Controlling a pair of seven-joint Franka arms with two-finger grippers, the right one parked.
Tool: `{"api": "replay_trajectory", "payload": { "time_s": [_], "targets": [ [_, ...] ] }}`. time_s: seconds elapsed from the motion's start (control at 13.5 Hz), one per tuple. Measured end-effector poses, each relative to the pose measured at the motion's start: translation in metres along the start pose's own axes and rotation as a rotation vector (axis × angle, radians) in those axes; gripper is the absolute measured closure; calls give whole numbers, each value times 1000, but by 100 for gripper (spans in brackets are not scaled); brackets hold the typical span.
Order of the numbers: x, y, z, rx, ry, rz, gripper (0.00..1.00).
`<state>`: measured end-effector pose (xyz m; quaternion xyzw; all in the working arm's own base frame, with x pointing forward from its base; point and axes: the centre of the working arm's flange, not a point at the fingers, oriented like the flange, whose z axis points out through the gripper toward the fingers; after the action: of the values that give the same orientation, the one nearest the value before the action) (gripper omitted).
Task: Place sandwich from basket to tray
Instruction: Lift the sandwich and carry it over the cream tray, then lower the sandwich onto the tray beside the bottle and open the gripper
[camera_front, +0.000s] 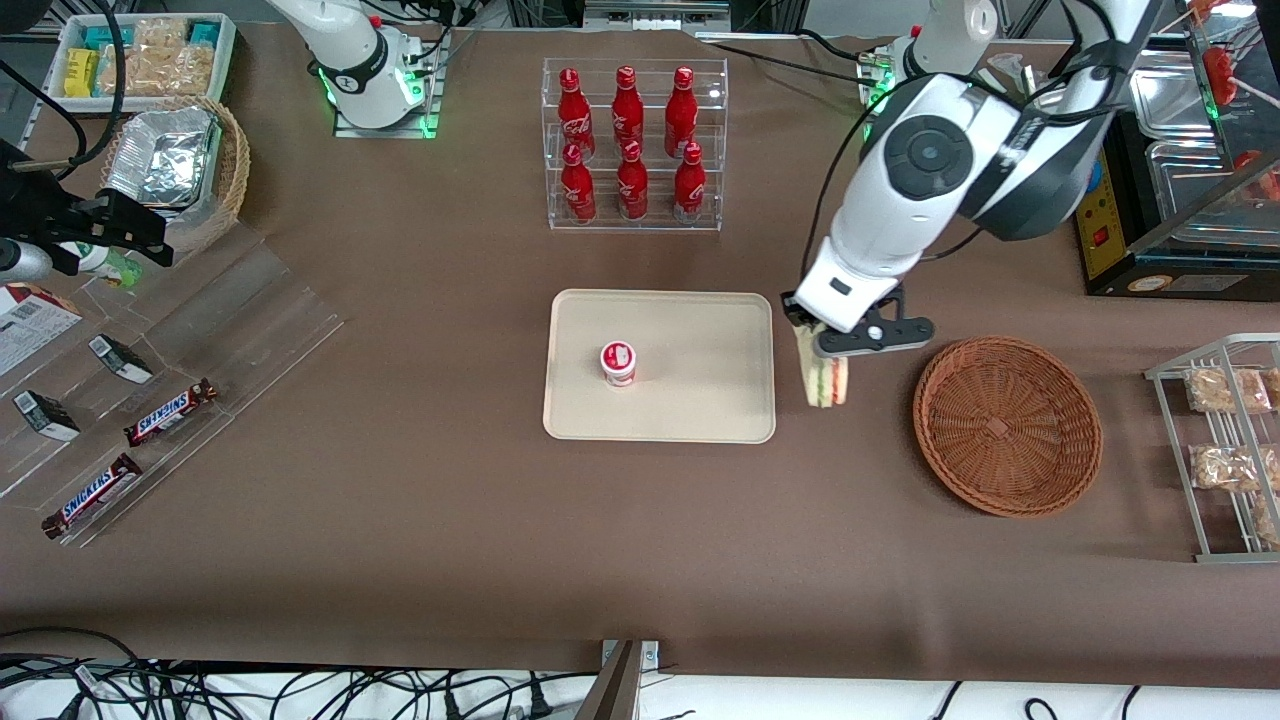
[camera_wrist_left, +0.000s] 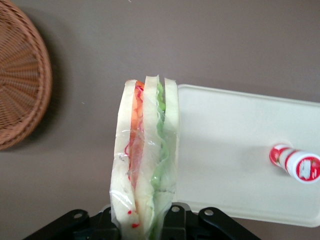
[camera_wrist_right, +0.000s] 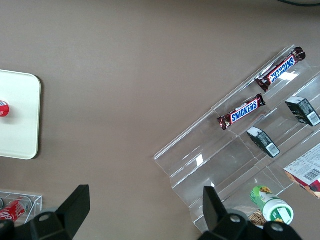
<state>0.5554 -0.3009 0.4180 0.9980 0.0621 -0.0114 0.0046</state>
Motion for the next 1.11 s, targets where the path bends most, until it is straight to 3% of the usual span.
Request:
{"api": "replay_trajectory", "payload": {
  "time_s": [0.37, 0.74, 0.96, 1.11],
  "targets": [
    [-28, 48, 37, -12, -48, 84, 80],
    [-45, 83, 88, 28, -19, 71, 80],
    [-54, 95, 121, 41, -39, 87, 80],
    [-61, 103, 141, 62, -24, 86, 80]
  ]
}}
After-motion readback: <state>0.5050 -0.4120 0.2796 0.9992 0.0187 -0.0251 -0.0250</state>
